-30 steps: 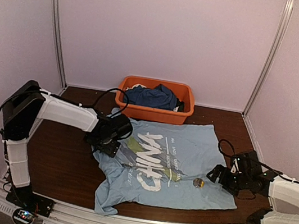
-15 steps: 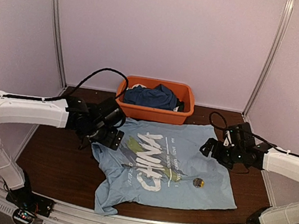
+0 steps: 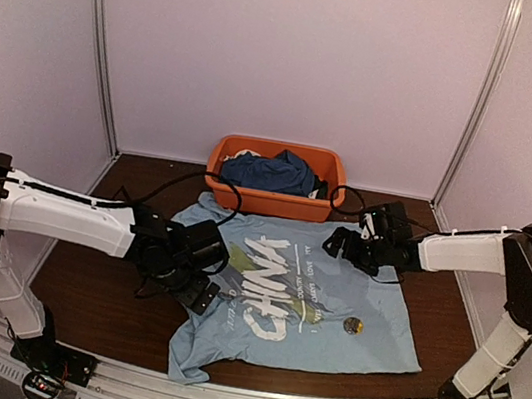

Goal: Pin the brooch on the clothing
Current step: Smooth out the clothing with brooches at the center of the board.

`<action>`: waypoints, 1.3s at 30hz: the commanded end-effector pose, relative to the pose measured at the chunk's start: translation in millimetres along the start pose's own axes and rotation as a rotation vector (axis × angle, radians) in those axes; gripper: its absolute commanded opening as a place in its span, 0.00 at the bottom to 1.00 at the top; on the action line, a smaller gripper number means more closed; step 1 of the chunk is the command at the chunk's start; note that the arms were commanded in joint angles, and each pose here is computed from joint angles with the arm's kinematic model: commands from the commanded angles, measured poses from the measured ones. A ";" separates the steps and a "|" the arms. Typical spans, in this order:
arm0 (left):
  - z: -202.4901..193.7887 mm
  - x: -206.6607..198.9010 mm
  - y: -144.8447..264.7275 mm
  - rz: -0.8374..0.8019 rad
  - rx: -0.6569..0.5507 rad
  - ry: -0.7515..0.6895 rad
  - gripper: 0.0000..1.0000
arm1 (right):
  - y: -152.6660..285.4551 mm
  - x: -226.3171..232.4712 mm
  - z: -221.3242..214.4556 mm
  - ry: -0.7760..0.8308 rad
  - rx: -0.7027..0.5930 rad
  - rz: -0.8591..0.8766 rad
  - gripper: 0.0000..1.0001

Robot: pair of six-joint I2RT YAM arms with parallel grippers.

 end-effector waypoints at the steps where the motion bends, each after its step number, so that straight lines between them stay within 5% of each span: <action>1: -10.5 -15.4 -11.3 -0.033 0.052 -0.019 0.98 | -15.5 14.1 3.8 0.002 -0.002 0.078 1.00; 16: -60.7 -18.2 -43.1 -0.029 0.243 -0.058 0.98 | -36.2 -20.0 1.4 -0.070 0.016 -0.040 1.00; 39: -114.9 5.0 -56.6 -0.032 0.355 -0.001 0.98 | -38.3 -47.2 -2.1 -0.091 0.037 -0.148 1.00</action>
Point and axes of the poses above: each gripper's point midway between its finger pads, its own y axis back along the fingers, its own x axis along the line the jaws close on, z = x × y, the point moved 3 cm from there along y, back along the fingers, and after that the axes turned 13 degrees about -y, right-handed, at the moved point
